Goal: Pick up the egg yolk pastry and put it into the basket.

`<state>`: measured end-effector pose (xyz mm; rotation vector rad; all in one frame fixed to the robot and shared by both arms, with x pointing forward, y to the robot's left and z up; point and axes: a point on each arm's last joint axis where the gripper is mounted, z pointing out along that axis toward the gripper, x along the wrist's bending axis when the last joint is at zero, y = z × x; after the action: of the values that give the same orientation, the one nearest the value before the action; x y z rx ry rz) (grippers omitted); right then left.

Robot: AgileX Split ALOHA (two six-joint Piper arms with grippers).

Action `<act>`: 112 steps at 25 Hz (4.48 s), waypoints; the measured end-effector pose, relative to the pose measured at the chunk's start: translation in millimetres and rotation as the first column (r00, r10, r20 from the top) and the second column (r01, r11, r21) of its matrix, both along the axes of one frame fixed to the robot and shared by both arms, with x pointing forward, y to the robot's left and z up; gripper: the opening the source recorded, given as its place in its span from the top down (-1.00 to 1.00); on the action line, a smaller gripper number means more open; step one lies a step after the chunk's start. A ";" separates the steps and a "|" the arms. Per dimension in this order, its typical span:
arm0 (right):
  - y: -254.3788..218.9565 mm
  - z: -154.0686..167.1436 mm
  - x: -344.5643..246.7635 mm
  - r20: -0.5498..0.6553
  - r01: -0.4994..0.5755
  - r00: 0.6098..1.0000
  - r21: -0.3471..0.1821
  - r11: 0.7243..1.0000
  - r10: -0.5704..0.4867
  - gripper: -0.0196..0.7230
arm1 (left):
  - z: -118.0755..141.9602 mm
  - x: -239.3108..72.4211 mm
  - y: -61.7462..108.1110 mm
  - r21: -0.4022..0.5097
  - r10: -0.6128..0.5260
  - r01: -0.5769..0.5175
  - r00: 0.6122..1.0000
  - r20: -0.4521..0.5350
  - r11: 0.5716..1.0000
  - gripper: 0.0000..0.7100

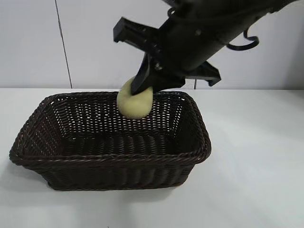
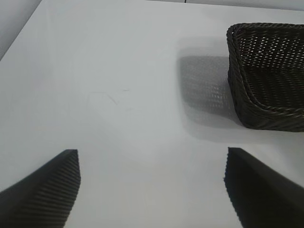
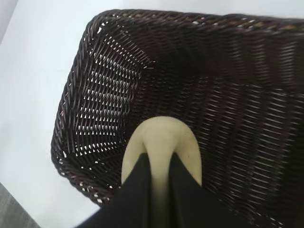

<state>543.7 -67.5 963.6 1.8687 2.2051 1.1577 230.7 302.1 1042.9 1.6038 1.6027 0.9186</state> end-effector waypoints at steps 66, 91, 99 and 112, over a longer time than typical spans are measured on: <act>-247.6 107.7 -22.9 -0.316 0.171 0.880 -0.486 0.857 -0.354 -0.58 | 0.0 0.0 0.0 0.000 0.000 0.000 1.000 0.000 1.000 -0.70; -231.4 80.4 -275.0 0.215 0.394 0.917 -0.360 0.845 -0.336 -0.58 | 0.0 0.0 0.0 0.000 0.000 0.000 1.000 0.000 1.000 -0.70; -231.3 83.3 -276.0 0.287 0.422 0.897 -0.332 0.844 -0.335 -0.58 | 0.0 0.0 0.0 0.000 0.000 0.000 1.000 0.000 1.000 -0.70; -229.5 85.4 -294.6 0.397 0.408 0.874 -0.283 0.868 -0.281 -0.58 | 0.0 0.0 0.0 0.000 0.000 0.000 1.000 0.000 1.000 -0.70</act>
<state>249.1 -297.0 1049.0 1.6659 1.6607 0.8603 230.7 302.1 1042.9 1.6038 1.6027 0.9186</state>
